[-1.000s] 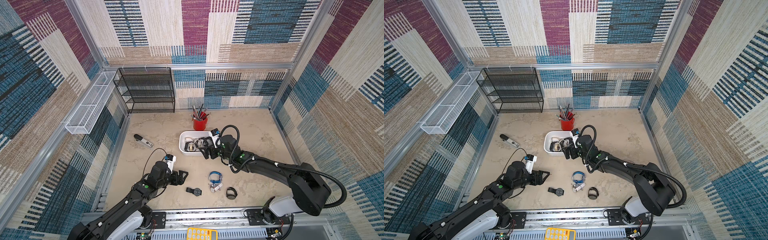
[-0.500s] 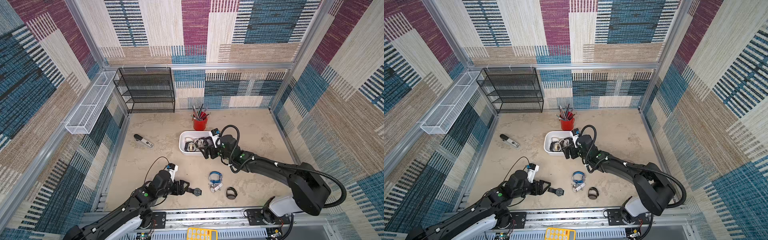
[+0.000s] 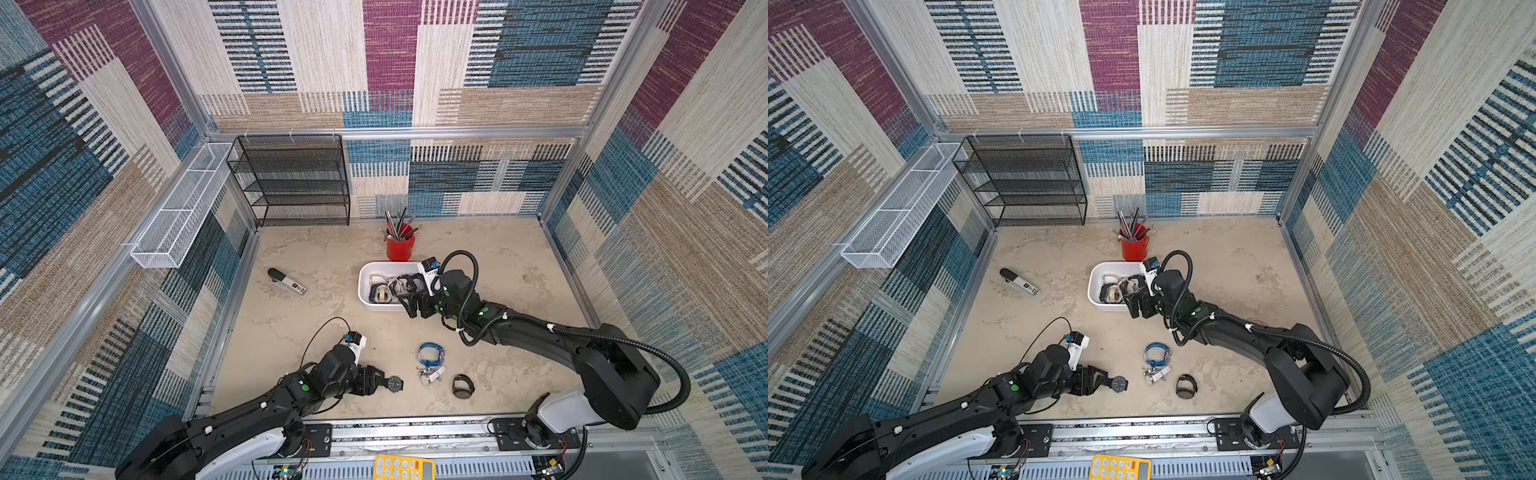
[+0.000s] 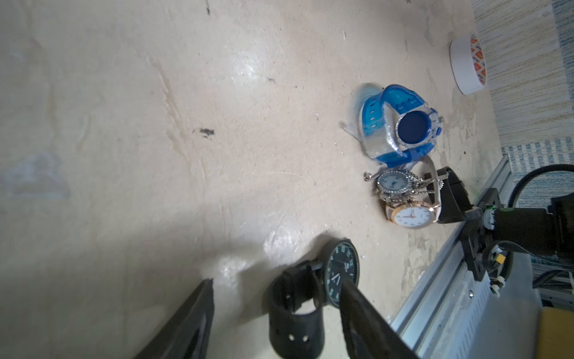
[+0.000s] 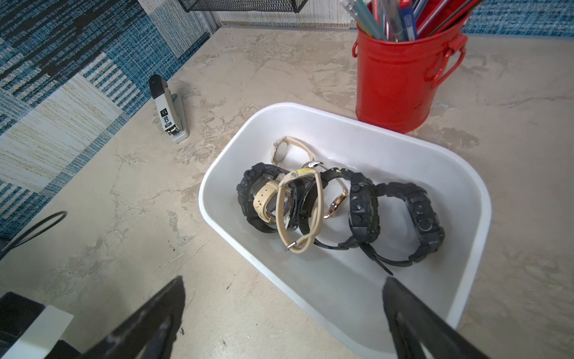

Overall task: Put the watch into the storage box
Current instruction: Pick up the watch at the center of the board, then place the watch in the storage box.

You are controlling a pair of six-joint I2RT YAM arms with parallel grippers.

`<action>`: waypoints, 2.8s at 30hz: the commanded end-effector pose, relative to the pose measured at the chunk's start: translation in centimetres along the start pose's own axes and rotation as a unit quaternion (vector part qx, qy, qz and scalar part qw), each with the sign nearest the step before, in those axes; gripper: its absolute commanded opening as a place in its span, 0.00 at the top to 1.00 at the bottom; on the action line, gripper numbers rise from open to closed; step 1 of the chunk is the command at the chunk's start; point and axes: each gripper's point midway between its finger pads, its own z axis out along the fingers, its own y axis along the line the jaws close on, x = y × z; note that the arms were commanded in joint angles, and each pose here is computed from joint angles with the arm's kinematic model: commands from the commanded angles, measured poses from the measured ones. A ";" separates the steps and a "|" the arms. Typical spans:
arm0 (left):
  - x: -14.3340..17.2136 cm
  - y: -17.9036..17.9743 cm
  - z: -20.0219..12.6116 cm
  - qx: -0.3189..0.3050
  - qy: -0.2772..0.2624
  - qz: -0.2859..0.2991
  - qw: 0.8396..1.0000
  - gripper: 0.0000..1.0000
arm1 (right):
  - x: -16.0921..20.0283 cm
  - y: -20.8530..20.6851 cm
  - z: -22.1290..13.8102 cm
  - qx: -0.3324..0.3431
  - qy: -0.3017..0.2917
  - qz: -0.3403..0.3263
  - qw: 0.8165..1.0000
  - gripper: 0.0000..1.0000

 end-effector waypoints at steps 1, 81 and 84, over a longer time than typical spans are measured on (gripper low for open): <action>-0.7 -1.0 0.3 0.011 -0.007 -0.001 1.000 0.41 | -1.0 0.1 -0.3 0.002 -0.019 0.004 1.000 0.00; -25.5 -7.9 3.0 0.021 -0.157 0.148 0.976 1.00 | 0.5 0.6 -7.3 -0.032 -0.082 -0.005 0.996 0.00; -25.8 -7.8 3.8 0.026 -0.154 0.144 0.977 1.00 | 0.4 0.6 -7.2 -0.032 -0.081 -0.005 0.996 0.00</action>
